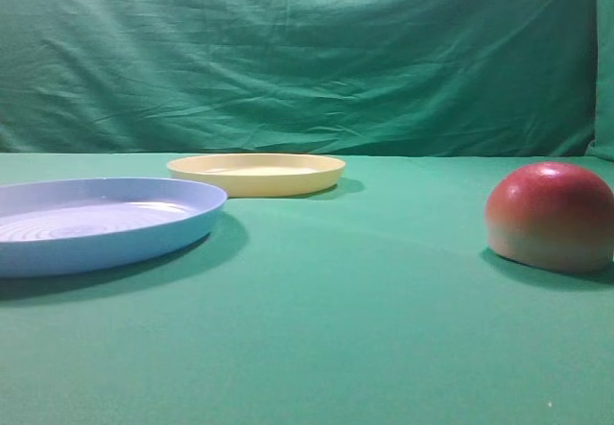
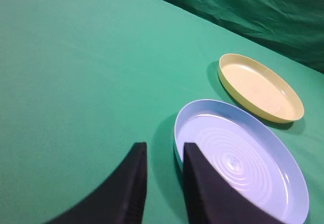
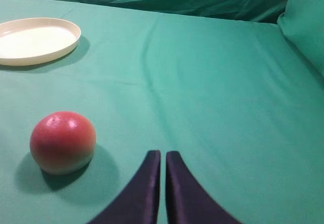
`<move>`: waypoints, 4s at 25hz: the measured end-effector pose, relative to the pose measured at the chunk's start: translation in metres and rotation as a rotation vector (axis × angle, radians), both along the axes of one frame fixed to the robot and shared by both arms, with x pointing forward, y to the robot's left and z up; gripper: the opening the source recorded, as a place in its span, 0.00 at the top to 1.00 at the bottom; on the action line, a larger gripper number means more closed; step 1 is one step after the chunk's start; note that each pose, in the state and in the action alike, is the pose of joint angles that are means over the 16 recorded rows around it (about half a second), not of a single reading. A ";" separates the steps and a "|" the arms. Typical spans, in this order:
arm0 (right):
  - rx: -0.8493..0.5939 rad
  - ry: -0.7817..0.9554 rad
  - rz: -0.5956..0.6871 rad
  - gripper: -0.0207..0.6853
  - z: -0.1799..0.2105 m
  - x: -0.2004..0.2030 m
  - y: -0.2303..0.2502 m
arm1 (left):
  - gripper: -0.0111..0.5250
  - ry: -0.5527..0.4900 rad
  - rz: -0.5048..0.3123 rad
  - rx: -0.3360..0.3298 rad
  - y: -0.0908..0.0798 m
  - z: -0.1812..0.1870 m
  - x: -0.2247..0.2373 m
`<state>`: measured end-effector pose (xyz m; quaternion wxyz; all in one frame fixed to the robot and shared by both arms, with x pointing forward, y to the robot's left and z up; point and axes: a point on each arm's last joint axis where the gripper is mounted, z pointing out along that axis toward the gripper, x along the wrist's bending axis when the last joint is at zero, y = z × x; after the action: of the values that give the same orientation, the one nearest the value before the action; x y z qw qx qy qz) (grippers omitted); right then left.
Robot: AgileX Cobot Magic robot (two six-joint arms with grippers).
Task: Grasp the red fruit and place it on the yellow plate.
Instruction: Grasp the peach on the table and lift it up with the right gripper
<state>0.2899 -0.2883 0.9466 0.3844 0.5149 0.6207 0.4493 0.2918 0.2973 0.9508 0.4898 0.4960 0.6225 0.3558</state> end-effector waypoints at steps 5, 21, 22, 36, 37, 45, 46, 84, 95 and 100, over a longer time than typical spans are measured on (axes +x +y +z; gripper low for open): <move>0.000 0.000 0.000 0.97 0.000 0.000 0.000 | 0.69 0.000 0.000 0.000 0.000 0.000 0.000; 0.001 -0.002 0.000 0.97 0.000 0.000 0.000 | 0.69 0.000 0.000 0.000 0.000 0.000 0.000; 0.003 -0.004 0.000 0.97 0.000 0.000 0.000 | 0.69 0.000 0.000 0.000 0.000 0.000 0.000; 0.187 -0.094 0.013 0.97 0.035 0.000 0.005 | 0.69 0.000 0.000 0.000 0.000 0.000 0.000; 0.194 -0.088 0.020 0.97 0.041 0.000 0.006 | 0.69 0.000 0.000 0.000 0.000 0.000 0.000; 0.143 0.119 0.104 0.97 0.082 0.008 0.015 | 0.69 0.000 0.000 0.000 0.000 0.000 0.000; 0.129 0.156 0.115 0.97 0.085 0.011 0.016 | 0.69 0.000 0.000 0.000 0.000 0.000 0.000; -0.367 0.769 0.414 0.64 0.056 0.148 0.117 | 0.69 0.000 0.000 0.000 0.000 0.000 0.000; -0.406 0.853 0.296 0.09 0.018 0.176 0.125 | 0.69 0.000 -0.001 0.000 0.000 0.000 0.000; -0.411 0.854 0.268 0.08 0.004 0.185 0.127 | 0.69 0.000 -0.002 0.000 0.000 0.000 0.000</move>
<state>0.4746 -0.1617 0.9507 0.1281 0.4823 0.8593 0.1121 0.2918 0.2972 0.9508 0.4901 0.4966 0.6220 0.3554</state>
